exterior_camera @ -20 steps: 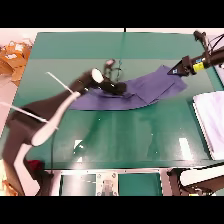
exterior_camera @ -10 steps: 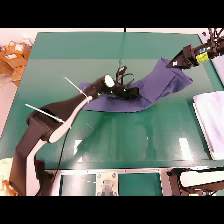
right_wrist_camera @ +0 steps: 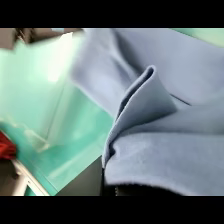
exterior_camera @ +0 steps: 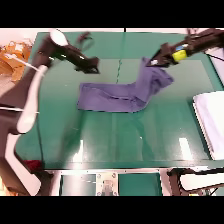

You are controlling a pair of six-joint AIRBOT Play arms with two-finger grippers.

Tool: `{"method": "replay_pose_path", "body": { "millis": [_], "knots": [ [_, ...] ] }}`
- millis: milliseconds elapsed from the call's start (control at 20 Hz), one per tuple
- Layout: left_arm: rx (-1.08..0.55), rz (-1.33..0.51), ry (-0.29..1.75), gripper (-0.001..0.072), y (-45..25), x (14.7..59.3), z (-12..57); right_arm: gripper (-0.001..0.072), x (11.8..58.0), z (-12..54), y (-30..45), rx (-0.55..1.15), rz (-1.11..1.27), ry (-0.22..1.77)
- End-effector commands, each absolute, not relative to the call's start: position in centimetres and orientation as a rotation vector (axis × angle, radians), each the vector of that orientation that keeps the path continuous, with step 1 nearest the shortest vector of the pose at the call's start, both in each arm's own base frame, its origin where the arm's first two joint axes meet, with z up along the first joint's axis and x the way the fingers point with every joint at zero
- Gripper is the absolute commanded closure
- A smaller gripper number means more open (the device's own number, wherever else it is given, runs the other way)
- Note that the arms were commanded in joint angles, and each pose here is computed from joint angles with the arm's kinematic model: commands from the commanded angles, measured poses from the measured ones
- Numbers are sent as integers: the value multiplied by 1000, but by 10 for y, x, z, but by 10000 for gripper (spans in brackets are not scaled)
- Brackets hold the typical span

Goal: Fold the shirts.

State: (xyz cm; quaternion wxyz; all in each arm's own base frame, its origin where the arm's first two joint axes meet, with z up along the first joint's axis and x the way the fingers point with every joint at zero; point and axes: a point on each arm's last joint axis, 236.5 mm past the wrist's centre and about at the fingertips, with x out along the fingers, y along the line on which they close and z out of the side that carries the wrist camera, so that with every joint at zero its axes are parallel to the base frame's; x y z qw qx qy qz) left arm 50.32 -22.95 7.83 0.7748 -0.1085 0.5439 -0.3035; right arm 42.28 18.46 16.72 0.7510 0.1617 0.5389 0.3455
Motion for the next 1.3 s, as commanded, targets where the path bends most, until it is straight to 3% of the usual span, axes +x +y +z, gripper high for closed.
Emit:
{"method": "replay_pose_path", "body": {
  "millis": [0,200,250,300,350,550,800,950,1050,1100,1150,1250],
  "knots": [
    [-163,-535,1086,685,-141,508,127,688,424,166,283,379,822,1115],
    [-140,-506,1069,685,-98,507,135,686,432,105,415,446,859,1065],
    [-146,-499,1086,685,-92,506,129,582,435,80,449,471,849,1038],
    [-144,-498,1103,685,-86,504,121,380,438,58,476,498,831,1003],
    [-148,-490,1126,685,-80,502,113,272,443,40,497,518,811,963],
    [-115,-453,1153,685,-61,500,100,293,453,32,468,527,775,1042],
    [-121,-429,1140,685,-51,504,101,314,478,46,303,449,627,1241],
    [-126,-424,1135,685,-51,506,101,314,475,18,199,360,435,1370],
    [-127,-423,1136,685,-51,506,101,309,465,-13,162,402,353,1452],
    [-127,-422,1135,685,-51,506,101,270,458,-31,152,429,329,1488],
    [-126,-421,1134,685,-51,506,101,170,451,-48,149,473,313,1514],
    [-116,-410,1138,685,-48,506,100,170,443,-69,166,558,393,1511]
  ]
}}
